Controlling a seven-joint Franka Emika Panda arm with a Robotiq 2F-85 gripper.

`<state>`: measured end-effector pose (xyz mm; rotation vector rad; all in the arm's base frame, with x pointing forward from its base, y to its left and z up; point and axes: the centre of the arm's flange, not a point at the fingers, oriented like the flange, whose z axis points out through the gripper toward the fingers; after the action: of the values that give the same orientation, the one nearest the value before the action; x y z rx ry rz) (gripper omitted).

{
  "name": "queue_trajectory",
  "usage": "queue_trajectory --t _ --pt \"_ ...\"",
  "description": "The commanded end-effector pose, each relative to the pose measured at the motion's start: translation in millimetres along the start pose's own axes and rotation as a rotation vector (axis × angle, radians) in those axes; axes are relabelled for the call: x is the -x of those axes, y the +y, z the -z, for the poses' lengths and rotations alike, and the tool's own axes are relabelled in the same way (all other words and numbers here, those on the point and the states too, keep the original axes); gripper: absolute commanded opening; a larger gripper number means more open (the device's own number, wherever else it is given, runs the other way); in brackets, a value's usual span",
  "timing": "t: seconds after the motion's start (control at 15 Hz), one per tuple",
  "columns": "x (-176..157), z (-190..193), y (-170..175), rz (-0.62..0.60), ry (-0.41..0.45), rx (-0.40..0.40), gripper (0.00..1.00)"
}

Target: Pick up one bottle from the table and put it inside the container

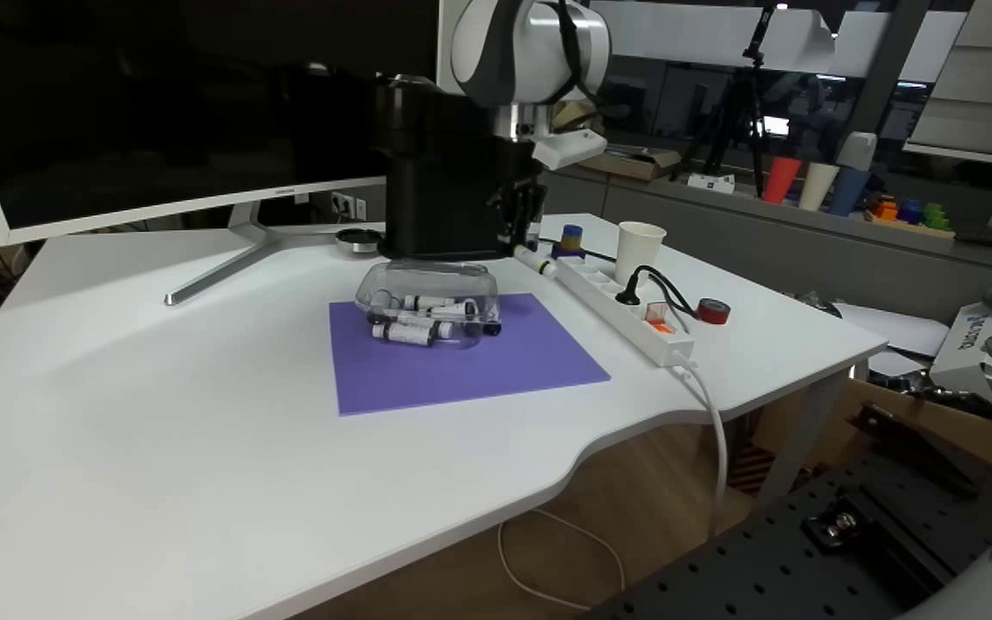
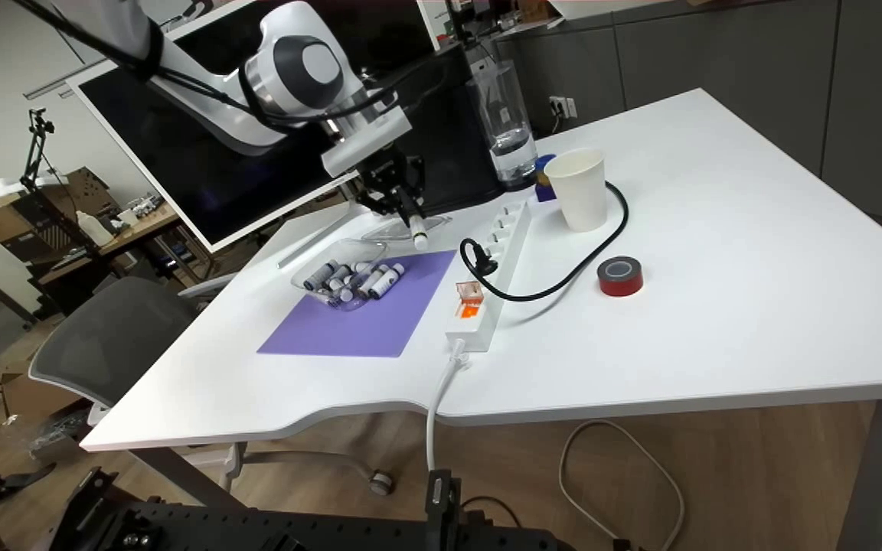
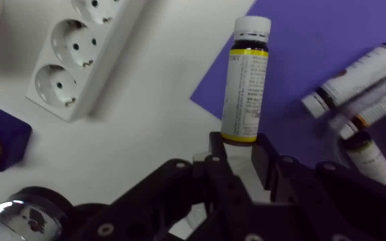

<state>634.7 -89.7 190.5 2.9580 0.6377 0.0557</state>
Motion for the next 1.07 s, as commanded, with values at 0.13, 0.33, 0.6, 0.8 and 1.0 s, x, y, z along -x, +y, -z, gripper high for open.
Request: queue_trajectory --t 0.13,0.33,0.6,0.8,1.0 --pt "-39 29 -69 0.149 0.029 -0.036 0.07" --pt "-56 26 -101 0.233 0.036 -0.064 0.07" --pt "-68 19 -127 0.307 0.034 -0.088 0.07" --pt "-68 10 -133 0.331 0.009 -0.108 0.07" --pt "-63 6 -131 0.336 -0.021 -0.121 0.58"
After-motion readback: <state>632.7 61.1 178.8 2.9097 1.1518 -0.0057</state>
